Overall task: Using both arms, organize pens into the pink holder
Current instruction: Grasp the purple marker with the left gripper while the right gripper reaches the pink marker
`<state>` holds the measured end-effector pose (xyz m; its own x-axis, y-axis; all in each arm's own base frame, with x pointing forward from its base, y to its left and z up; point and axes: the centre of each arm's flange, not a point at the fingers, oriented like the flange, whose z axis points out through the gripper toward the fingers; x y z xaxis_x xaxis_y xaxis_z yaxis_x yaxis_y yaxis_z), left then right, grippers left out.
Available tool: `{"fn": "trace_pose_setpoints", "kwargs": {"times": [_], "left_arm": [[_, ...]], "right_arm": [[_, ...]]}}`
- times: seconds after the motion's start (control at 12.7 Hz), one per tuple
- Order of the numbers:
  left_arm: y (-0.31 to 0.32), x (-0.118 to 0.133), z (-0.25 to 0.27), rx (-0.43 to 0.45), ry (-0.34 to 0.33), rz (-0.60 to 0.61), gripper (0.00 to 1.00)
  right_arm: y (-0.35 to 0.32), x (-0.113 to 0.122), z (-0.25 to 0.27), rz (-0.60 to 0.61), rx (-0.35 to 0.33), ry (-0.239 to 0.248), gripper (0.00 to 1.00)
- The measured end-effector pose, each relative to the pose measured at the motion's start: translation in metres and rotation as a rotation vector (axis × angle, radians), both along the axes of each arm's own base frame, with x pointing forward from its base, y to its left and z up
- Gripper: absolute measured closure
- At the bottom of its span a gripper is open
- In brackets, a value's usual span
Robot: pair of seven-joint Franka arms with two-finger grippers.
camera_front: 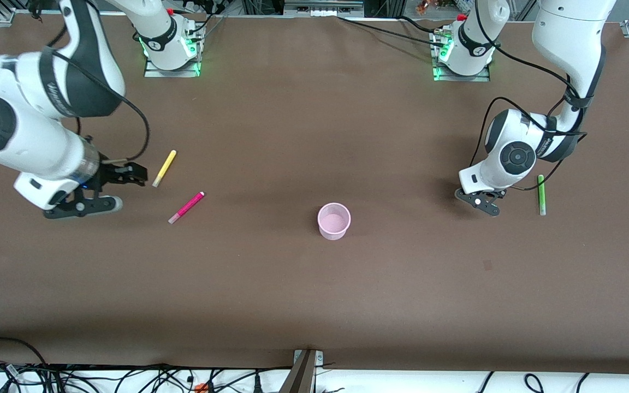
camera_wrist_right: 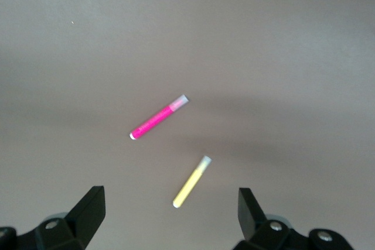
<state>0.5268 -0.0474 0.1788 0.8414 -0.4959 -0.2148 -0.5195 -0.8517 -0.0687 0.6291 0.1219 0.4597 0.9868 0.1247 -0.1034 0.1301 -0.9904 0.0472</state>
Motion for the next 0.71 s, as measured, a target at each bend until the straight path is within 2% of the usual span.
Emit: {"fn": "trace_pose_setpoints", "kwargs": {"times": [0.16,0.32,0.39,0.55,0.71], "left_arm": [[0.000,0.015,0.026,0.020,0.022,0.002,0.82],[-0.010,0.037,0.067,0.020,0.038,-0.077,0.82],[-0.018,0.048,0.088,-0.006,0.035,-0.133,0.82],[-0.034,0.065,0.117,-0.124,0.030,-0.220,0.82],[-0.047,0.075,0.124,-0.297,0.015,-0.262,0.82]], "right_arm": [[0.009,0.003,-0.027,-0.115,0.023,-0.032,0.00],[0.022,0.007,-0.080,-0.247,0.025,-0.019,0.01],[0.030,0.009,-0.107,-0.318,0.046,0.003,0.01],[0.038,0.011,-0.157,-0.445,0.095,0.075,0.03],[0.032,0.010,-0.204,-0.555,0.104,0.149,0.06]]}}
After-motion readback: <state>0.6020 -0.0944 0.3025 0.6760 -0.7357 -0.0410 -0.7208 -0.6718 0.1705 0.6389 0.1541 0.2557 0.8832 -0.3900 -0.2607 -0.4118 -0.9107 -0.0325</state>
